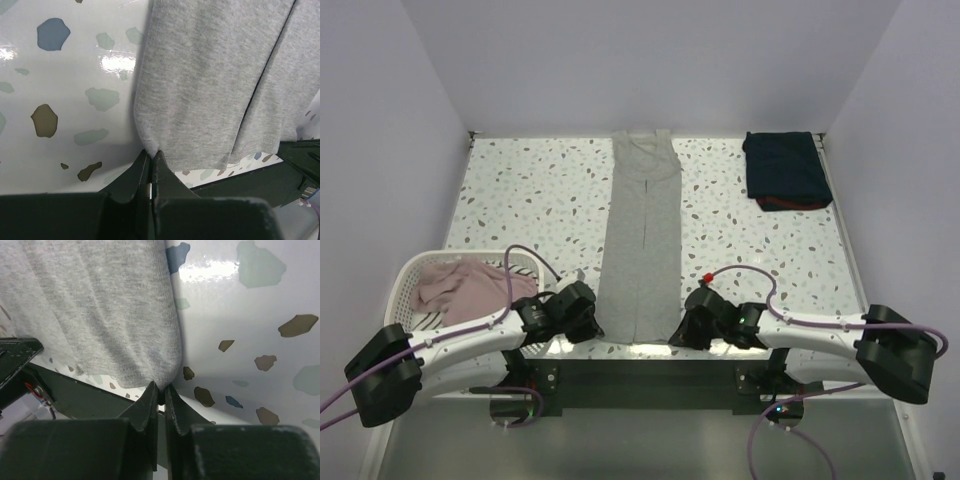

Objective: Fold and stack the tank tops
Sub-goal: Fold the tank top

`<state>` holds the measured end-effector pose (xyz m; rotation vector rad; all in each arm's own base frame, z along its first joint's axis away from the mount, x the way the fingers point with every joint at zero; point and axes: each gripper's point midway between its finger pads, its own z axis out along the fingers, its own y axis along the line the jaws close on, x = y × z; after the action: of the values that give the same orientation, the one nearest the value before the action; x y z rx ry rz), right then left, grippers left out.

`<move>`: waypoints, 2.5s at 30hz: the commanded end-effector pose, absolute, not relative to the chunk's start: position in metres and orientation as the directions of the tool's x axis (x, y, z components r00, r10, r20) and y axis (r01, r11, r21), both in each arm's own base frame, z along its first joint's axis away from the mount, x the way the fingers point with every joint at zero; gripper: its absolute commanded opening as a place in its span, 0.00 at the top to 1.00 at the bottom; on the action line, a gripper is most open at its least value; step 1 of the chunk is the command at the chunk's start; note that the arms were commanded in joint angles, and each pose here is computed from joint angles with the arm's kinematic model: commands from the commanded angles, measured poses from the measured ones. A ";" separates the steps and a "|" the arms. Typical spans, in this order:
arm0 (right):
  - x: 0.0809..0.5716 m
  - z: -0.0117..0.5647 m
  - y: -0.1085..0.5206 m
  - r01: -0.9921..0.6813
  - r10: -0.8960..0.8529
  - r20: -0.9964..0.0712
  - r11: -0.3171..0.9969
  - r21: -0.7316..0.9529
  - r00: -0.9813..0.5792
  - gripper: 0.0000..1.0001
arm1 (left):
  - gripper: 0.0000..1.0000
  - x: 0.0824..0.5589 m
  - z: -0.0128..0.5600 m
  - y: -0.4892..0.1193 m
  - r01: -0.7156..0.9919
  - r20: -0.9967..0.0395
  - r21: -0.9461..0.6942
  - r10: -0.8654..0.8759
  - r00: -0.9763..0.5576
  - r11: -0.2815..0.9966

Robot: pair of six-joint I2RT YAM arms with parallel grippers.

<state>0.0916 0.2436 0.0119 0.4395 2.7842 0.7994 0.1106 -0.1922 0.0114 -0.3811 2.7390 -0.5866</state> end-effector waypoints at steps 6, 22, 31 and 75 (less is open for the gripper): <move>0.086 -0.001 0.206 0.080 0.158 -0.242 0.949 0.304 -0.957 1.00 | 1.00 0.079 -0.015 -0.161 -0.205 -0.172 -0.311 -0.267 -0.948 0.928; 0.083 0.075 0.234 -0.203 -0.093 -0.508 0.965 0.165 -0.856 1.00 | 1.00 0.085 0.064 -0.188 -0.101 -0.371 -0.348 -0.235 -0.898 0.932; 0.139 0.107 0.241 -0.179 -0.061 -0.603 0.974 0.137 -0.795 1.00 | 1.00 0.175 0.111 -0.196 -0.090 -0.522 -0.392 -0.302 -0.798 0.916; 0.481 0.110 0.235 0.079 0.166 -0.719 0.985 0.152 -0.675 0.53 | 0.37 0.514 0.129 -0.221 -0.005 -0.671 -0.532 -0.425 -0.608 0.847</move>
<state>0.4661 0.2362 0.0790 0.1347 2.3842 0.1020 0.4872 -0.2121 0.0687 -0.3895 2.3191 -0.5191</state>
